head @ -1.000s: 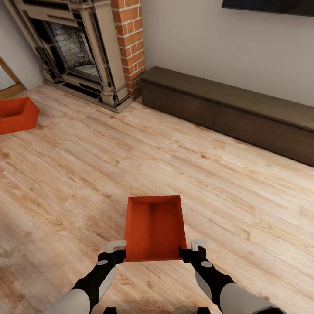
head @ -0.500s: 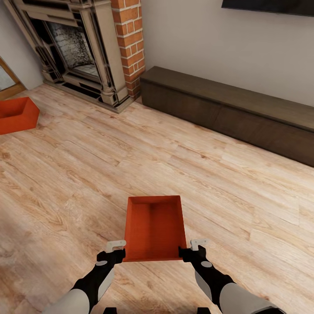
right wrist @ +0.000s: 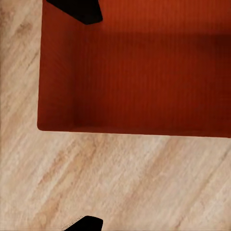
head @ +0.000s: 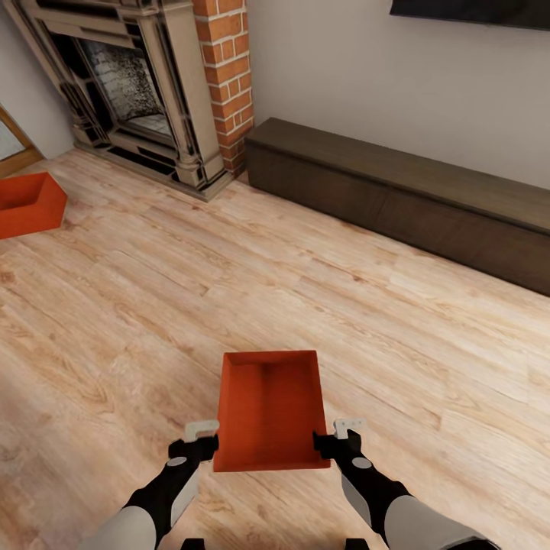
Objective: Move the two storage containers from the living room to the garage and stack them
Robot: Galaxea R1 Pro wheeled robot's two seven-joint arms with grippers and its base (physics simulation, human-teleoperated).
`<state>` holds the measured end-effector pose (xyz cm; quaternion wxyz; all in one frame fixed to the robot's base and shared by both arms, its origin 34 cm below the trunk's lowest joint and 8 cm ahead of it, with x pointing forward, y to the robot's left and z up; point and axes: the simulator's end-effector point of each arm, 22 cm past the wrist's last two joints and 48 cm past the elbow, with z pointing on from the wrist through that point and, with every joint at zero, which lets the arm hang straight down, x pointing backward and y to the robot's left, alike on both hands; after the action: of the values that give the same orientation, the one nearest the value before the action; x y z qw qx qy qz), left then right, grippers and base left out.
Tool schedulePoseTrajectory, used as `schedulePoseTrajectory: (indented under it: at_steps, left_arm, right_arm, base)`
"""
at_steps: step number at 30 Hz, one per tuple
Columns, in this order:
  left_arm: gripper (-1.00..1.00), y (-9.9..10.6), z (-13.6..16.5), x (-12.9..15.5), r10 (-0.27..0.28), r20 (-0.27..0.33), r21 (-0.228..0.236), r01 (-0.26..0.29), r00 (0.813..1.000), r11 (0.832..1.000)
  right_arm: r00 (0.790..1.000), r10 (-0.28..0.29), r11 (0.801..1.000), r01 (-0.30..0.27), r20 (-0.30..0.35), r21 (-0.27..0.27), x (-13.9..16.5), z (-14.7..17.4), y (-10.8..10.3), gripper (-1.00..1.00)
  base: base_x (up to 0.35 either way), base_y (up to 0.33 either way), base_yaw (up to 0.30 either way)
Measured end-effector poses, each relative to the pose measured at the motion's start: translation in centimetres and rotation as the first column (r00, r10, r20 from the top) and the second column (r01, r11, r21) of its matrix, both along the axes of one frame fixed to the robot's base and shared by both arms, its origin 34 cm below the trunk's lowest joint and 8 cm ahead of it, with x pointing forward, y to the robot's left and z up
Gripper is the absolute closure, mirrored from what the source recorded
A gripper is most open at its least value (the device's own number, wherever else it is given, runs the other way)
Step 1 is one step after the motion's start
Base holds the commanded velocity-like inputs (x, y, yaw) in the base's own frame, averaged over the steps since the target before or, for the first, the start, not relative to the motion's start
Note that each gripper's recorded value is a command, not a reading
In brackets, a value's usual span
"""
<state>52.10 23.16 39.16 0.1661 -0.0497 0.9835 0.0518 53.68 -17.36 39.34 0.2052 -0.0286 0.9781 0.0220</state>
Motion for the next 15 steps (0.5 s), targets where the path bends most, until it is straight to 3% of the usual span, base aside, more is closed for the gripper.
schedulePoseTrajectory:
  at_steps: [5, 15]
  left_arm:
    - [-1.00, 0.31, 0.24, 0.63, 0.007, 0.038, 0.004, -0.007, 0.999, 1.000]
    - [-1.00, 0.50, -0.06, -0.18, 0.008, 0.026, 0.006, -0.008, 1.000, 1.000]
  right_arm:
    - [1.000, 0.003, 1.000, -0.003, 0.000, -0.002, 0.00, 0.00, -0.01, -1.00]
    - [1.000, 0.002, 1.000, -0.002, -0.001, -0.004, 0.00, -0.03, -0.06, -1.00]
  base:
    - [0.164, 0.000, 0.000]
    - [0.026, 0.000, 0.000]
